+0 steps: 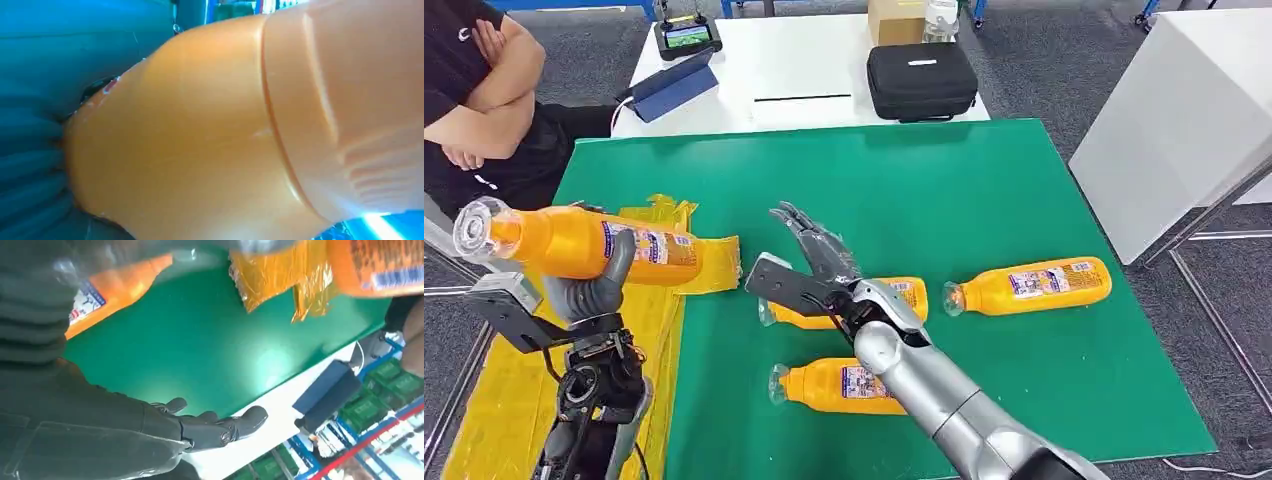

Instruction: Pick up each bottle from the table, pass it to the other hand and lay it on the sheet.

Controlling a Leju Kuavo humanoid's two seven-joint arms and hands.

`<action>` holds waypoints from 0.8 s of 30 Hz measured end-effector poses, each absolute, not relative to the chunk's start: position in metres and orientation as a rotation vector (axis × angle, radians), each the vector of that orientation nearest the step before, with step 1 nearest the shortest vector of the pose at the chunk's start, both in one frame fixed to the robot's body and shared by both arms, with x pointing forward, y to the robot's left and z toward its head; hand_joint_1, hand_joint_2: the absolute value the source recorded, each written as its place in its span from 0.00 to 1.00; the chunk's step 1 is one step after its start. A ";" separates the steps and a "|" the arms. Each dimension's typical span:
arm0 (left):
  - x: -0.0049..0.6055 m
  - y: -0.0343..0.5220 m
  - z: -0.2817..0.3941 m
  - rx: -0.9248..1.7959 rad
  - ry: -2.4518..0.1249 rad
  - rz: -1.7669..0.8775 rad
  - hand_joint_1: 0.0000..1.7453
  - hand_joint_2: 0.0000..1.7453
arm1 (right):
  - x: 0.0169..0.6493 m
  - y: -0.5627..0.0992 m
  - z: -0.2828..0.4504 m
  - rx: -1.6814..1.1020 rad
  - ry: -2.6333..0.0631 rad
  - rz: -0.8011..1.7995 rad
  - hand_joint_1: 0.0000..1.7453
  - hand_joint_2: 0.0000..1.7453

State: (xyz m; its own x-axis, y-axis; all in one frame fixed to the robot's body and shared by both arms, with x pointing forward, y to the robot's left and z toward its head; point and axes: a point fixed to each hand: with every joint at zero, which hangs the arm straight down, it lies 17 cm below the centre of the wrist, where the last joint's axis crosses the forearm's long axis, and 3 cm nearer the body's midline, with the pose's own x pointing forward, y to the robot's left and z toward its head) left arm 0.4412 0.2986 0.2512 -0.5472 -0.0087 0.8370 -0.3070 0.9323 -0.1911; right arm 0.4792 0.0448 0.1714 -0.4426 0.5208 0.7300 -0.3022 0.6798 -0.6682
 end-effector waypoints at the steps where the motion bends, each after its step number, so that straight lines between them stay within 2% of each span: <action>1: 0.439 0.303 0.254 0.314 -2.135 0.358 1.00 1.00 | 0.479 0.043 0.176 -0.171 -1.819 0.929 0.00 0.00; 6: 0.428 0.312 0.257 0.862 -2.120 0.002 1.00 1.00 | 0.467 0.031 0.206 -0.124 -1.935 0.846 0.00 0.00; 11: 0.441 0.309 0.200 1.198 -1.875 -0.481 1.00 1.00 | 0.442 0.019 0.219 -0.014 -1.973 0.854 0.00 0.00; 16: 0.451 0.311 0.120 1.316 -1.550 -0.863 1.00 1.00 | 0.394 0.015 0.193 0.180 -1.906 1.025 0.00 0.00; 19: 0.451 0.317 0.084 1.289 -1.443 -0.950 1.00 1.00 | 0.374 0.006 0.175 0.230 -1.875 1.071 0.00 0.00; 24: 0.456 0.321 0.068 1.272 -1.395 -0.992 1.00 1.00 | 0.360 -0.005 0.165 0.246 -1.860 1.103 0.00 0.00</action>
State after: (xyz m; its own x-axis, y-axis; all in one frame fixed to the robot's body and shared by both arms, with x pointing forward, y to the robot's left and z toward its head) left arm 0.4564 0.3211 0.0680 0.0122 -0.9917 0.1281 -0.2046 0.1229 0.9711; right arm 0.3597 -0.0052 0.1648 -0.5490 0.2654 0.7926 -0.5681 0.5771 -0.5867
